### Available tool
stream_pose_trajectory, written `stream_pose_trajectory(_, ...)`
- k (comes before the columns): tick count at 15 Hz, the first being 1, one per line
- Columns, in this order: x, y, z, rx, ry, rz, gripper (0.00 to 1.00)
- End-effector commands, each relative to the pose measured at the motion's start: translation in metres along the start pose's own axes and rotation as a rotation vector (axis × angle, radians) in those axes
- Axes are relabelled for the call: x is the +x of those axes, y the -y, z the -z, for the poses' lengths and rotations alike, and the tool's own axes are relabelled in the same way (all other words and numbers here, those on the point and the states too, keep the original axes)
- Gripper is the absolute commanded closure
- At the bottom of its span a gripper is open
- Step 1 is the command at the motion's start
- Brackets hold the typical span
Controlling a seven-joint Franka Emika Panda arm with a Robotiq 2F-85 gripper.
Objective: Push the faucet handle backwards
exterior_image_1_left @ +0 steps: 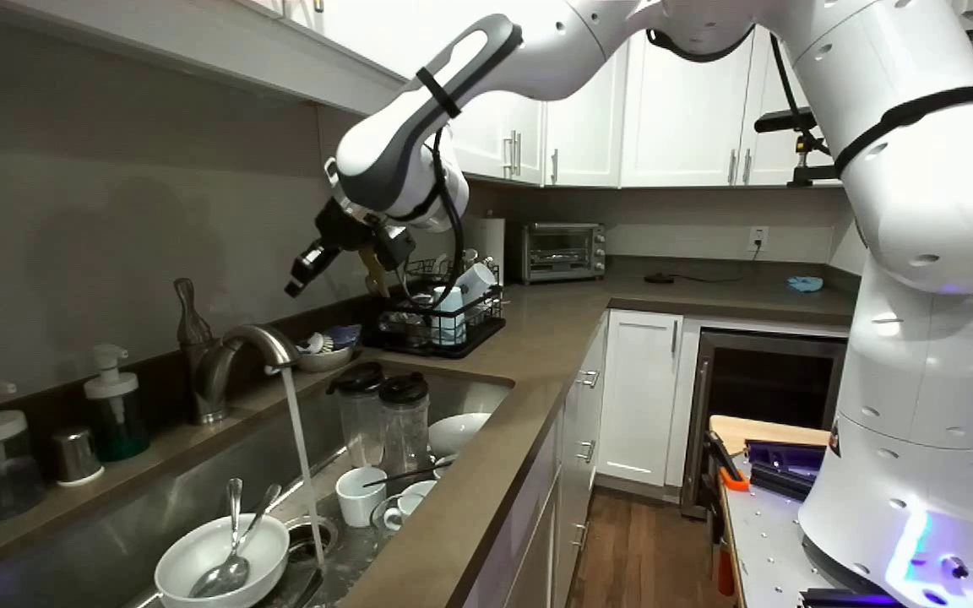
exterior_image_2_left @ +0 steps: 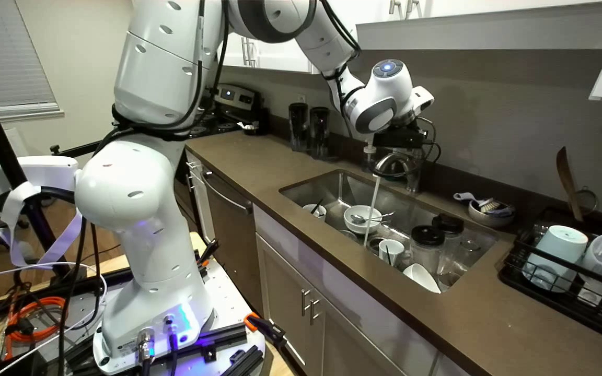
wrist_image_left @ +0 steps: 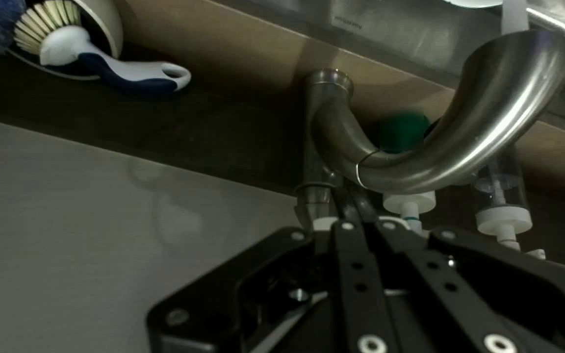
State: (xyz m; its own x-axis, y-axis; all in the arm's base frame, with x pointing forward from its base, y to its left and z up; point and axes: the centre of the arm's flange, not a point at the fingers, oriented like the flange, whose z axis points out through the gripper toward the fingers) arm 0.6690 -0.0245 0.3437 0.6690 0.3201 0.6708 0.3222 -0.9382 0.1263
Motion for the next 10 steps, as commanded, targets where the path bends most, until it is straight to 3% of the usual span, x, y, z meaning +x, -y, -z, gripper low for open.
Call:
stream_pose_trajectory(1, -0.014, 0.011, 0.045, 0.004, 0.083, -0.019, 1.0)
stream_pose_trajectory(10, -0.027, 0.034, 0.113, 0.075, 0.325, -0.07, 1.0)
